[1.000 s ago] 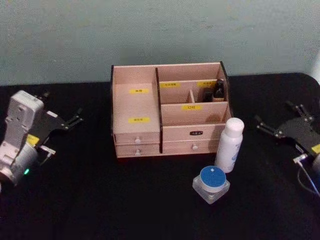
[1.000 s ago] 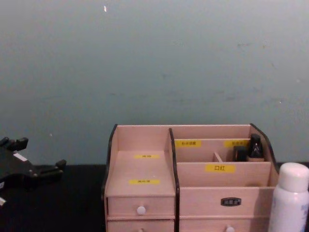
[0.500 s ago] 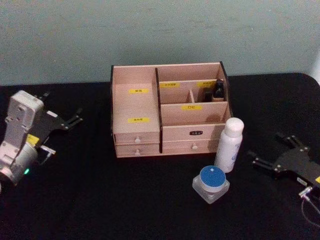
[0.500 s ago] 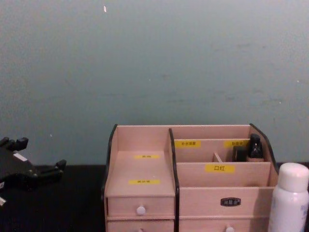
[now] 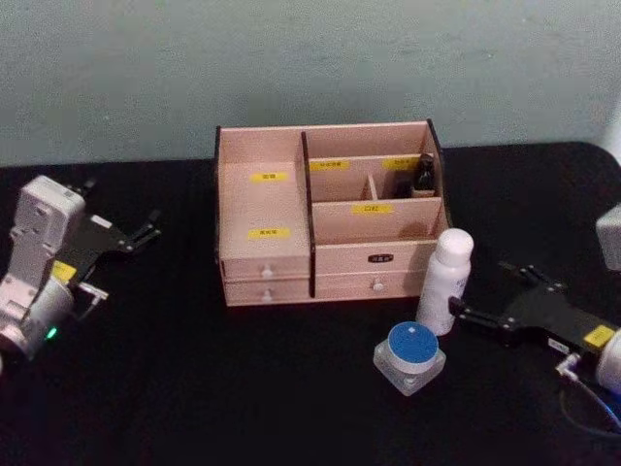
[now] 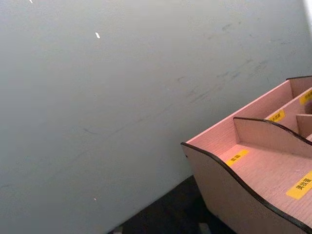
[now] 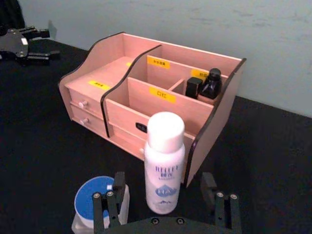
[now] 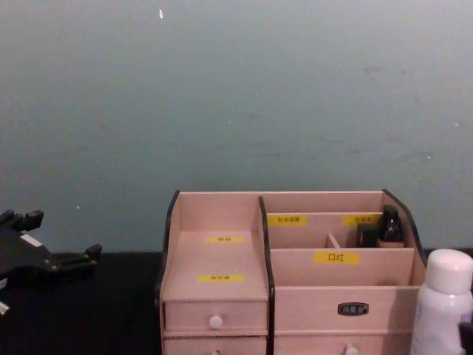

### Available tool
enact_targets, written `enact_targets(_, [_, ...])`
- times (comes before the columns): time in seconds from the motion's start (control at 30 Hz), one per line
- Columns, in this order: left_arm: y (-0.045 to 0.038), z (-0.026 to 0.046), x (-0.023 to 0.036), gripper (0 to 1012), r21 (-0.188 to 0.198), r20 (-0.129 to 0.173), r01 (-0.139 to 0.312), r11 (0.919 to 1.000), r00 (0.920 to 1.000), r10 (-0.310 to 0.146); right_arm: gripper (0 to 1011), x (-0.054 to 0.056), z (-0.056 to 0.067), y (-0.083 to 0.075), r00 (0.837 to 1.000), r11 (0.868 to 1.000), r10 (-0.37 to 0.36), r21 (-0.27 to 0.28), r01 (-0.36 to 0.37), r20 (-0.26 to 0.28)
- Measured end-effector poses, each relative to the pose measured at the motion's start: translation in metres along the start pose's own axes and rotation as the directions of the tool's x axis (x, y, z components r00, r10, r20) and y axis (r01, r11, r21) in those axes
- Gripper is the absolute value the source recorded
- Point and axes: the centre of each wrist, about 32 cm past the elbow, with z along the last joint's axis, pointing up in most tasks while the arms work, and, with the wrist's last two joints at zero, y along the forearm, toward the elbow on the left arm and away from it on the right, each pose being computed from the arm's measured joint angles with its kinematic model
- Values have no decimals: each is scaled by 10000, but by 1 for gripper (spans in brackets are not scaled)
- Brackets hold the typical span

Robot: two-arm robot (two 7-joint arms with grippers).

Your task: Pick up the facial cleanser and watermelon frost from the table and place them into the tiered storage box.

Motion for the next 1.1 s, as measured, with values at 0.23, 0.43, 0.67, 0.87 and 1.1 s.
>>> enact_targets(0.23, [0, 0, 0, 1001, -1, 0, 0, 10000, 10000, 0, 1000, 11, 121, 167, 10000, 9998, 24, -176, -23, 69])
enact_targets(0.43, [0, 0, 0, 1001, 0, -1, 0, 10000, 10000, 0, 1000, 21, 210, 277, 9999, 9997, -79, -218, 78, -66])
enact_targets(0.67, [0, 0, 0, 1001, 0, 0, 0, 10000, 10000, 0, 1000, 28, 293, 366, 10000, 9993, 14, -360, -16, -63])
enact_targets(0.87, [0, 0, 0, 1001, 0, 0, 0, 10000, 10000, 0, 1000, 24, 299, 407, 10000, 9986, -72, -522, 68, -69])
enact_targets(1.1, [0, 0, 0, 1001, 0, 0, 0, 10000, 10000, 0, 1000, 19, 290, 419, 9999, 9980, -141, -612, 137, -61])
